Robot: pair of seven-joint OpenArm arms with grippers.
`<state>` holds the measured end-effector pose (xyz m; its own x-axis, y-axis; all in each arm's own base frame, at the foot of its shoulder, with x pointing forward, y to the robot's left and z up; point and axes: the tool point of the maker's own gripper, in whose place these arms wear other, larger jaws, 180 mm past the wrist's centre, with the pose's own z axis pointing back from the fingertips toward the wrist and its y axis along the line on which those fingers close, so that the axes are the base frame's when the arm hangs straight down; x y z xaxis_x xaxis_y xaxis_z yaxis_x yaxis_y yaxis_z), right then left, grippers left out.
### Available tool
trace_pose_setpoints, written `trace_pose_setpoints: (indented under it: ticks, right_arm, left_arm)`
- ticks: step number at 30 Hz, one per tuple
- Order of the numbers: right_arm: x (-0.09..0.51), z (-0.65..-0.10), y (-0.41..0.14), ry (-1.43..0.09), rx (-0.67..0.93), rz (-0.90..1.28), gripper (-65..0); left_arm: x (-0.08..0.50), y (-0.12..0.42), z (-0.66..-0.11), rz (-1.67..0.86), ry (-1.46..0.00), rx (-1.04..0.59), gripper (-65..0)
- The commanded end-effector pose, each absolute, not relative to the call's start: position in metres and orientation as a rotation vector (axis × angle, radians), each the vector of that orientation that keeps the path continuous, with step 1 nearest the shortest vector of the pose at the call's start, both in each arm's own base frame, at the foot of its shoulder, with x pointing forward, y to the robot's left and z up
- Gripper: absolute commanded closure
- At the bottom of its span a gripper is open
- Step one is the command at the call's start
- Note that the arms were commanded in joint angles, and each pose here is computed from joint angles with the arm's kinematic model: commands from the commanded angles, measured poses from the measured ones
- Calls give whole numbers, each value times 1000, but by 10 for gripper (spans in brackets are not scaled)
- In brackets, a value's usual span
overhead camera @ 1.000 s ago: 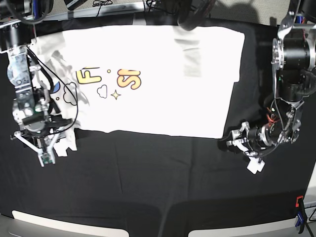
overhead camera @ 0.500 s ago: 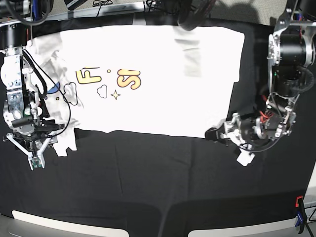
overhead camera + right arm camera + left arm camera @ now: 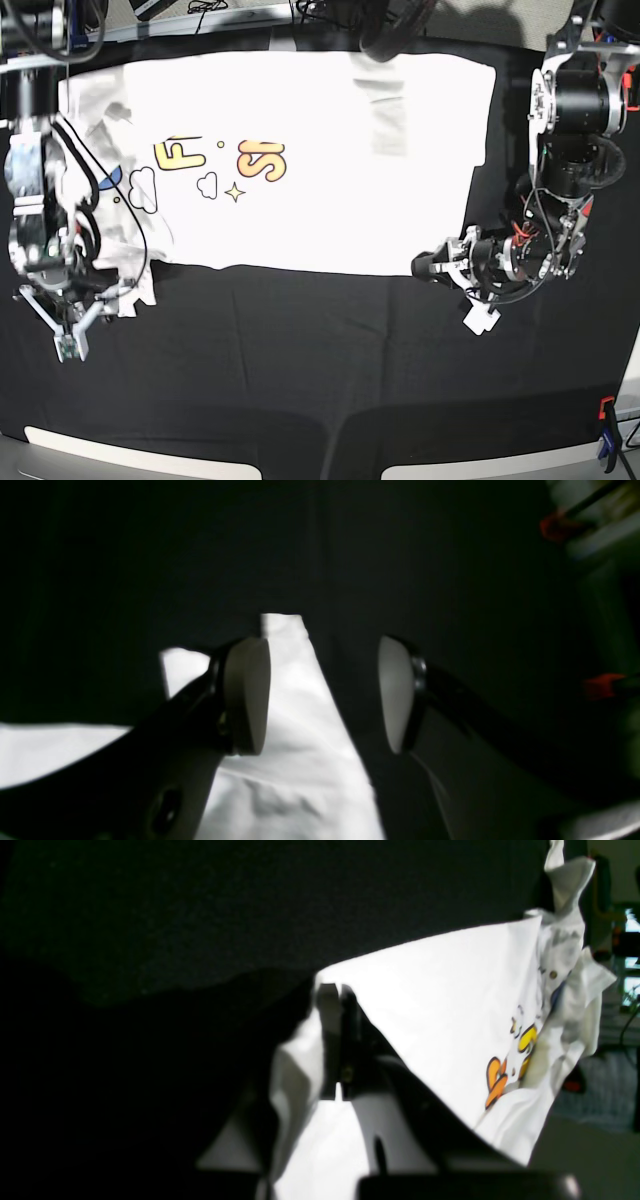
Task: Layout the t-shirt on the table in an organized manner, then fold the t-shirt properly
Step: 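Grasp the shirt hem corners with both grippers and pull outward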
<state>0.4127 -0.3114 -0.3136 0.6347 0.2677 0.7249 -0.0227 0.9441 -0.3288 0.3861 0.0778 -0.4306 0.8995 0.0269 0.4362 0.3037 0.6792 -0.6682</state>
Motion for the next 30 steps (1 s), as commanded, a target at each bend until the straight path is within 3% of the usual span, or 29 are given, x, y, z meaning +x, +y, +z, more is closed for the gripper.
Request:
trace_pose_setpoints:
  ticks: [1,8,15,22,24,28,30]
  right_arm:
    - [433,-289,-319,-938,-304,144,-325]
    - [471,-330,-329,-794,-150,42,-325]
    - [444,-395,-349,-601,-160,6,-325]
    - [440,-403,-339,-586,-119,36,-320]
    - [438,-407,-334,-579,-111,39,-241]
    - [438,-409,-332,-582,-109,40,0]
    - [441,-405,-334,-591,-117,43,0]
  left_arm:
    - [402,80,-415,-169,-487,-822,0]
    - [403,79,-413,-160,-494,-835,0]
    - [401,79,-414,-165,-482,-834,0]
    - [401,78,-413,-162,-485,-839,0]
    - [401,78,-413,-162,-484,-839,0]
    - [401,78,-413,-162,-485,-839,0]
    - [403,78,-411,-161,-492,-840,0]
